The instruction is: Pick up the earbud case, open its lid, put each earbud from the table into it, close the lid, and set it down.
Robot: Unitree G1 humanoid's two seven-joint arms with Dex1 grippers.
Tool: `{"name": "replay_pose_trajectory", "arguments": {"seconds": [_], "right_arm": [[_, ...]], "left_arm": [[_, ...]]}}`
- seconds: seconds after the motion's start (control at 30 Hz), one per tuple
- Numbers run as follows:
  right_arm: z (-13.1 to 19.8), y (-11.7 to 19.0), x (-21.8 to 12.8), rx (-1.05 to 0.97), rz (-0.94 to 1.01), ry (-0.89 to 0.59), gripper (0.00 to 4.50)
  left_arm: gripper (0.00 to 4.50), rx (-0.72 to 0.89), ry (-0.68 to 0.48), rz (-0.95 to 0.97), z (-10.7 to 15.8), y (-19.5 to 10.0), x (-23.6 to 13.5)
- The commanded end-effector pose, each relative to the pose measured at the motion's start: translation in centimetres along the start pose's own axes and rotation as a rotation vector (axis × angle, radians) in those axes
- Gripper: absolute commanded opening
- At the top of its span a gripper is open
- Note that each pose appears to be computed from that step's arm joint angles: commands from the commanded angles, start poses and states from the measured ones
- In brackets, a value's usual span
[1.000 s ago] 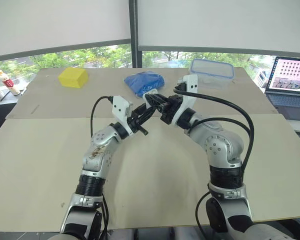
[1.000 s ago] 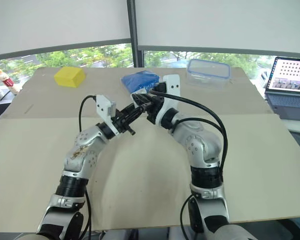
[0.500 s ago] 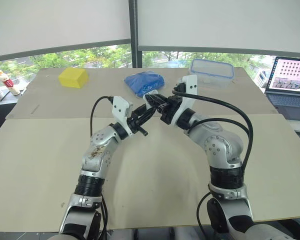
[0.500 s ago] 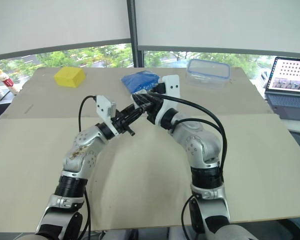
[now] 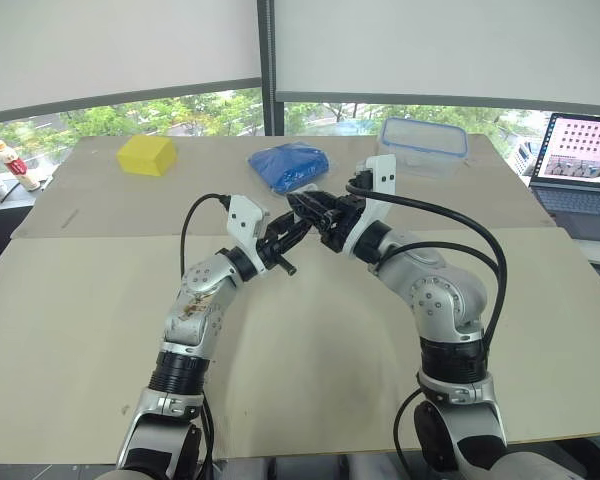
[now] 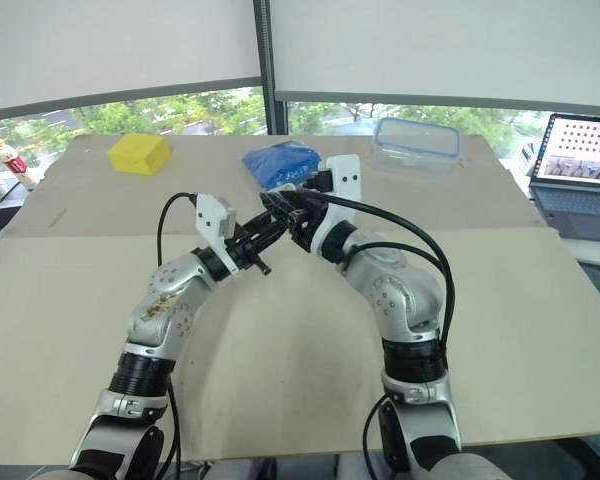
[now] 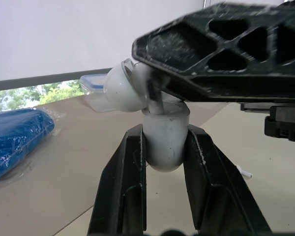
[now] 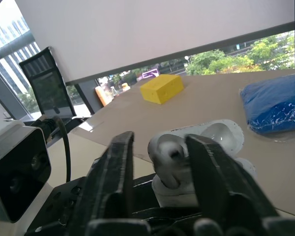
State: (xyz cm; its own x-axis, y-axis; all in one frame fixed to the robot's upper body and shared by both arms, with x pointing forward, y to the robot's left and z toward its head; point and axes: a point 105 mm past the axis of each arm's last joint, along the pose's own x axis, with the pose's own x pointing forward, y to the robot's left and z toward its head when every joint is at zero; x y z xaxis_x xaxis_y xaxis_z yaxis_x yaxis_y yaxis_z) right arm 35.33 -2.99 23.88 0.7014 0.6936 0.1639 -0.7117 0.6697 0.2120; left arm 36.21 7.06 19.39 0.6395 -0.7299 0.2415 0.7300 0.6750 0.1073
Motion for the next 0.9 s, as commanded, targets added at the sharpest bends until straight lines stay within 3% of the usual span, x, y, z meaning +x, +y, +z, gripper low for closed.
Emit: {"name": "replay_pose_trajectory", "arguments": {"seconds": [0.03, 0.23, 0.4, 0.53, 0.67, 0.8, 0.9], "right_arm": [[0.0, -0.5, -0.2, 0.002, -0.030, 0.001, 2.34], [0.6, -0.9, -0.3, 0.006, -0.043, -0.026, 2.34], [4.6, 0.7, -1.1, 0.092, 0.094, -0.166, 2.34], [7.1, 0.5, -2.7, 0.036, 0.140, -0.180, 2.34], [7.1, -3.2, -4.1, -0.065, -0.033, -0.115, 2.34], [3.0, -9.9, -7.4, -0.281, -0.330, 0.110, 2.34], [0.0, -13.1, -10.0, -0.406, -0.443, 0.267, 2.34]], "left_arm": [[0.55, 0.049, -0.109, -0.049, 3.0, -0.9, 0.6], [0.55, 0.045, -0.106, -0.048, 2.8, -0.9, 0.6], [0.55, 0.041, -0.082, 0.008, 2.1, 0.6, -0.2], [0.55, 0.084, -0.047, 0.079, 1.4, 2.4, -1.0], [0.55, 0.096, -0.050, 0.110, 1.5, 3.0, -1.4], [0.55, 0.097, -0.039, 0.134, 1.1, 3.4, -1.8], [0.55, 0.097, -0.037, 0.141, 1.1, 3.5, -1.9]]}}
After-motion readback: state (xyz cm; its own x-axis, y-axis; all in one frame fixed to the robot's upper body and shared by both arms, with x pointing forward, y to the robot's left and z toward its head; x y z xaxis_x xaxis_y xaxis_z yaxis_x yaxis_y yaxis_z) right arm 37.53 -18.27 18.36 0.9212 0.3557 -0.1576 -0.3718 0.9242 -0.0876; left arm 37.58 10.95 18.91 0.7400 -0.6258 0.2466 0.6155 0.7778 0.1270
